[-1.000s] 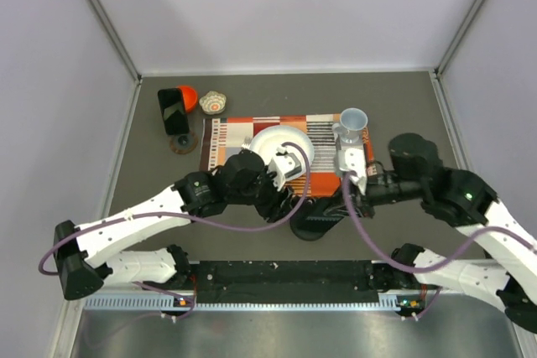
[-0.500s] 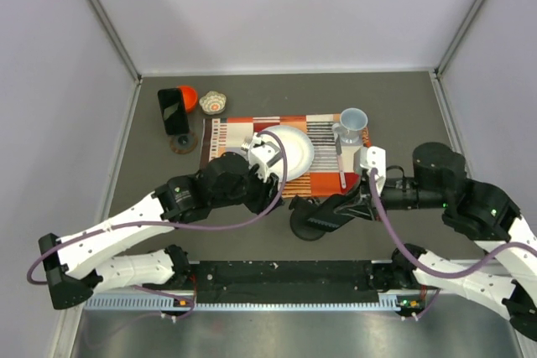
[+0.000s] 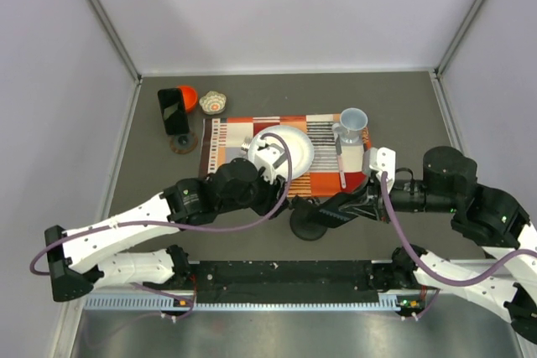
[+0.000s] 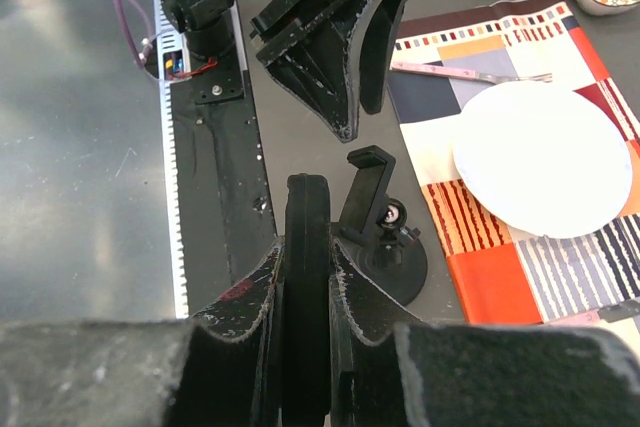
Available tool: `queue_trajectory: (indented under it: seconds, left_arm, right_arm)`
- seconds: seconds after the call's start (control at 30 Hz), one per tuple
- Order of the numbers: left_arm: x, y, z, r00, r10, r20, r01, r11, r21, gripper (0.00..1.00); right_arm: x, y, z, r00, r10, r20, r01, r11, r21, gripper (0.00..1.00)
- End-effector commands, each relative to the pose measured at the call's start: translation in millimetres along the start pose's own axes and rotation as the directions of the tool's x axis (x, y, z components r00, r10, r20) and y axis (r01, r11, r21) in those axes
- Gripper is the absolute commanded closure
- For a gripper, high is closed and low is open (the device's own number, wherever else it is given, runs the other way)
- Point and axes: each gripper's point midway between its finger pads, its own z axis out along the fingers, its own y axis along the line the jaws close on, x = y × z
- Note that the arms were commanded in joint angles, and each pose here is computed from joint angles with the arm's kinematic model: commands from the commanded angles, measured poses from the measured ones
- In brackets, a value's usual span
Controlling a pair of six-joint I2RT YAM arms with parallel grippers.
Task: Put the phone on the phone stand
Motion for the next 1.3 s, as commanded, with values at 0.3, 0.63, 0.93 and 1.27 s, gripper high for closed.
queue_trajectory:
  seconds: [0.3, 0.63, 0.93, 1.27]
  left_arm:
    - [-18, -14, 15, 0.999, 0.019, 0.050, -0.018, 1.000, -0.007, 0.60]
    - [-18, -19, 19, 0.999, 0.030, 0.045, -0.030, 1.000, 0.005, 0.57]
    - [-15, -17, 24, 0.999, 0.039, 0.037, -0.039, 0.999, -0.011, 0.67]
    - [-13, -16, 30, 0.998, 0.051, 0.029, -0.051, 0.999, -0.019, 0.77]
  right_arm:
    - [-35, 0, -9, 0.991, -0.065, 0.115, 0.063, 0.998, 0.017, 1.00]
    - [-31, 1, -4, 0.993, -0.057, 0.099, 0.058, 0.998, -0.004, 1.00]
    - [-31, 1, 0, 0.995, -0.050, 0.090, 0.052, 0.998, -0.019, 1.00]
    - [-29, 4, 7, 0.995, -0.054, 0.081, 0.059, 0.997, -0.051, 1.00]
